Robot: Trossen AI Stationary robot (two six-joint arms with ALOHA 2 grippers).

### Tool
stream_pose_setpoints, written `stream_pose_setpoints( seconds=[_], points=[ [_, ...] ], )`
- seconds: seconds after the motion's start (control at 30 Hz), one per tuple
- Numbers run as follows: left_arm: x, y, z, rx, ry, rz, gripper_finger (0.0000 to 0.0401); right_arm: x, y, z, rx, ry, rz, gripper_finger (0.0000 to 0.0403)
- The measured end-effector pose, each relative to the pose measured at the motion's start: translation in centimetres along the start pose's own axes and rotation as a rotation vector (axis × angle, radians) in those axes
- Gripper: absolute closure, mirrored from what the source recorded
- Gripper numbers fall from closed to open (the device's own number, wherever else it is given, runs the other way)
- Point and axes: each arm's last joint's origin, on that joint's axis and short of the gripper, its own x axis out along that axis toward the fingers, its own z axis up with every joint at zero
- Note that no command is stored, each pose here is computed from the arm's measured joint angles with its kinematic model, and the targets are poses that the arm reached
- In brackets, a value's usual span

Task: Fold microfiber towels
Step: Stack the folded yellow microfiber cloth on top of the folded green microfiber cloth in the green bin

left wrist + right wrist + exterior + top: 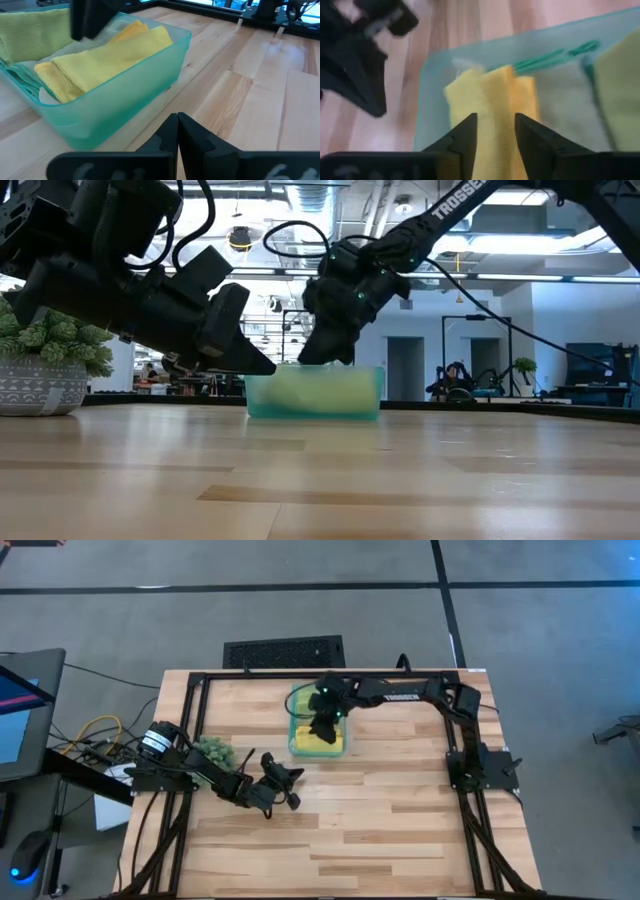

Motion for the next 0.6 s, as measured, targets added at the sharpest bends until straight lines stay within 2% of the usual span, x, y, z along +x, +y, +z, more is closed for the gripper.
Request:
stream_pose_setpoints(
  seconds=[0.1, 0.17, 0.43, 0.6],
  points=[
    [0.0, 0.0, 0.0, 0.0, 0.001, -0.002, 0.0401, -0.6, -0.2, 0.8, 0.014, -0.029, 0.058, 0.0236],
    [0.0, 0.0, 0.0, 0.0, 0.001, -0.002, 0.0401, -0.6, 0.0, 1.4, -0.009, -0.065, 0.1, 0.0248],
    [0.0, 0.0, 0.0, -0.004, 0.002, -0.002, 0.0401, 4.5, -0.4, -0.3, 0.005, -0.036, 0.113, 0.0387],
    [0.0, 0.0, -0.1, -0.009, 0.008, 0.001, 0.0401, 6.2, -1.4, -1.1, 0.091, -0.006, 0.072, 0.0377]
  ],
)
